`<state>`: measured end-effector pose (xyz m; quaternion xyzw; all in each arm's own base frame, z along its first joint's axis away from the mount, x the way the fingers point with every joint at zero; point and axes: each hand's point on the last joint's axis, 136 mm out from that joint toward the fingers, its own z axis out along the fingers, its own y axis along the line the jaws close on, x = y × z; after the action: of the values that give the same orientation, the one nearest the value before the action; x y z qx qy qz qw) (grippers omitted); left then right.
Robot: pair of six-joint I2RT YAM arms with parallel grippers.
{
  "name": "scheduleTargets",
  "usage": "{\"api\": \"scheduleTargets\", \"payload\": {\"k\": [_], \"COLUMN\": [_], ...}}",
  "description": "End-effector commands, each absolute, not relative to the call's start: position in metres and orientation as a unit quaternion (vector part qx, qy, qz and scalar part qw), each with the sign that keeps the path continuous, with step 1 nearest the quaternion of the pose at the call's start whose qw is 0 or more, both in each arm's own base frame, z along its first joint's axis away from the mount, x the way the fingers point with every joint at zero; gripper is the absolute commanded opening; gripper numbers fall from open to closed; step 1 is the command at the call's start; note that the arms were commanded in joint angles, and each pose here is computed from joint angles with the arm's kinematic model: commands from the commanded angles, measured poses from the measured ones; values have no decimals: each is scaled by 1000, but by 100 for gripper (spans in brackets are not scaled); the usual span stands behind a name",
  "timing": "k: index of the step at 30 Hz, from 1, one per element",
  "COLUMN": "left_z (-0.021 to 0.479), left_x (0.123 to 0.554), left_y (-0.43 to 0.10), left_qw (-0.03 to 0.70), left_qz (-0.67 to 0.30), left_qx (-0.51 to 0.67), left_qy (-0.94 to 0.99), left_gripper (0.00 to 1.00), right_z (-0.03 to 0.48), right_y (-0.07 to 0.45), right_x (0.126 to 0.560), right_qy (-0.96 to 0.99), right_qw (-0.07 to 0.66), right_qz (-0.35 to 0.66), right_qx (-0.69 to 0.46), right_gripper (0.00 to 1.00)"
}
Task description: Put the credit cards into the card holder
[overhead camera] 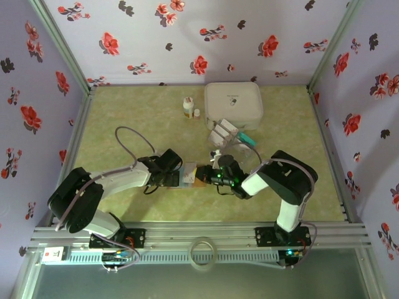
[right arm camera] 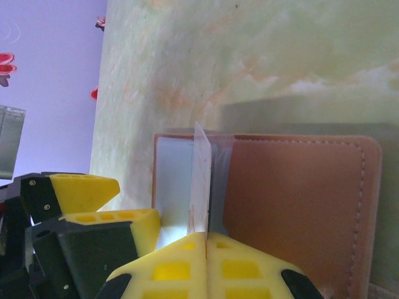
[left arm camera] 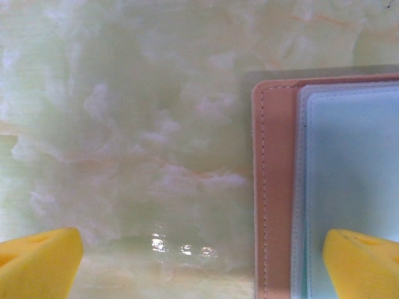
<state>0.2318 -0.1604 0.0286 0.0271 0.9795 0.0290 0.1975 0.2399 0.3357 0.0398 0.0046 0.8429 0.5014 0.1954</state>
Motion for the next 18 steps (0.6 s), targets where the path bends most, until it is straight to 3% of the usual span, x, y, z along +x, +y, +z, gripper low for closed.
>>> {"api": "scheduleTargets", "payload": {"k": [1, 18], "left_z": [27, 27], "left_x": [227, 226], "left_y": [-151, -150], "left_qw": [200, 200], "left_qz": [48, 48], "left_qx": [24, 22], "left_qy": [978, 978], "left_gripper": [100, 100], "right_z": [29, 16], "right_y": [333, 331], "right_x": [230, 218], "right_qy": [847, 855], "right_qw": [181, 156], "right_qz": [500, 494], "right_qx": [5, -2], "right_gripper": [0, 0]}}
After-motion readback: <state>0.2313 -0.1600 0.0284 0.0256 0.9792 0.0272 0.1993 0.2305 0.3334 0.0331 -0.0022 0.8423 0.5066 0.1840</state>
